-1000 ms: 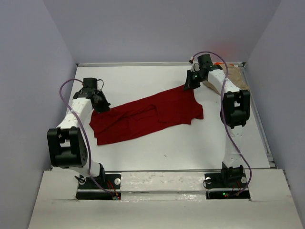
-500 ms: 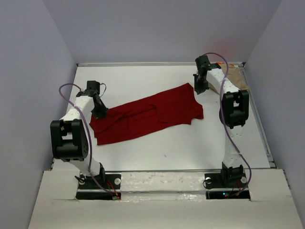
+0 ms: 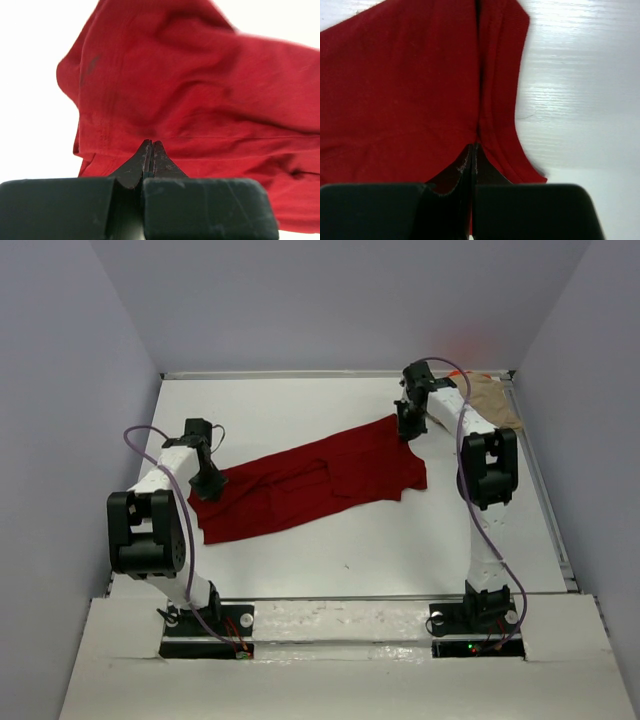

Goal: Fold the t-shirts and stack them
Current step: Fold the tshirt

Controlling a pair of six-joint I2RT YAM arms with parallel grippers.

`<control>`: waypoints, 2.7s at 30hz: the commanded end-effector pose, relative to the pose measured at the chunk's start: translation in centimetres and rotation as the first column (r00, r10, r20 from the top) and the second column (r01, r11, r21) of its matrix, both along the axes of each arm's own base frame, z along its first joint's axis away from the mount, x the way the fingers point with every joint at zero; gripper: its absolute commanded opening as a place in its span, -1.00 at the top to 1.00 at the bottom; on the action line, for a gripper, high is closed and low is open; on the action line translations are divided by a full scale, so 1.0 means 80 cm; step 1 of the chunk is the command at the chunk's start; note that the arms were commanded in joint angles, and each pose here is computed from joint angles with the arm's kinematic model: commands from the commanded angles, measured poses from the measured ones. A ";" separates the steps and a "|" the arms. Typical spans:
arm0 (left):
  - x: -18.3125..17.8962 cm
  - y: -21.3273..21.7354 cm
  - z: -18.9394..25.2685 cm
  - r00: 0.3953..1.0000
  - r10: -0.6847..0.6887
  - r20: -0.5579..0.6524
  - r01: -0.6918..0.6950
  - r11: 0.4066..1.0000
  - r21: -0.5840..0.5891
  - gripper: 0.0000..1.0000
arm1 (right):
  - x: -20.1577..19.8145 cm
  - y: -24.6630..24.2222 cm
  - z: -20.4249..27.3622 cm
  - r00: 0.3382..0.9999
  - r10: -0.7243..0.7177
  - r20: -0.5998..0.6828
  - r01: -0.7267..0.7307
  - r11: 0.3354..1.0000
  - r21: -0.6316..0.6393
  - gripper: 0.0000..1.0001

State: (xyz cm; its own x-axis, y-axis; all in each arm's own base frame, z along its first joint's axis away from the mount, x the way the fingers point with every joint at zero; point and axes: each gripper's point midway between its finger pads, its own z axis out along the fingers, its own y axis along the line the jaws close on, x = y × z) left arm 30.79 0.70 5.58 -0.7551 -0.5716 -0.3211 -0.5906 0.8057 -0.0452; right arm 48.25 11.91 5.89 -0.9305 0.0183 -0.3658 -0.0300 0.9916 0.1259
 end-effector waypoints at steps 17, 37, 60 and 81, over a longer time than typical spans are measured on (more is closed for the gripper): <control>-0.073 -0.028 -0.062 0.987 0.025 -0.159 -0.044 0.993 -0.114 1.00 | 0.023 0.025 -0.033 0.996 0.084 -0.029 -0.083 0.996 0.041 1.00; -0.170 -0.160 -0.059 0.954 -0.205 -0.219 0.106 0.913 -0.393 1.00 | 0.070 0.075 -0.076 0.971 0.239 -0.018 -0.231 0.953 0.196 1.00; -0.174 -0.282 0.094 0.861 -0.498 0.102 0.508 0.841 -0.183 1.00 | 0.105 0.135 0.005 0.900 0.357 0.252 -0.381 0.923 0.055 0.98; 0.002 -0.326 0.150 0.716 -0.647 0.260 0.639 0.759 0.128 1.00 | 0.073 0.113 0.208 0.852 0.221 0.475 -0.247 0.969 -0.007 0.96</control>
State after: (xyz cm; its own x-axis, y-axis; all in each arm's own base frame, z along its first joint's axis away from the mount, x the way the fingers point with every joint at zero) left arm 27.36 -26.86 14.74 -0.8661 0.0117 -0.4997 0.0784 0.9905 -0.1129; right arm 56.64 20.49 19.90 -0.6205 -0.2038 -0.7572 -0.3646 0.9299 0.0486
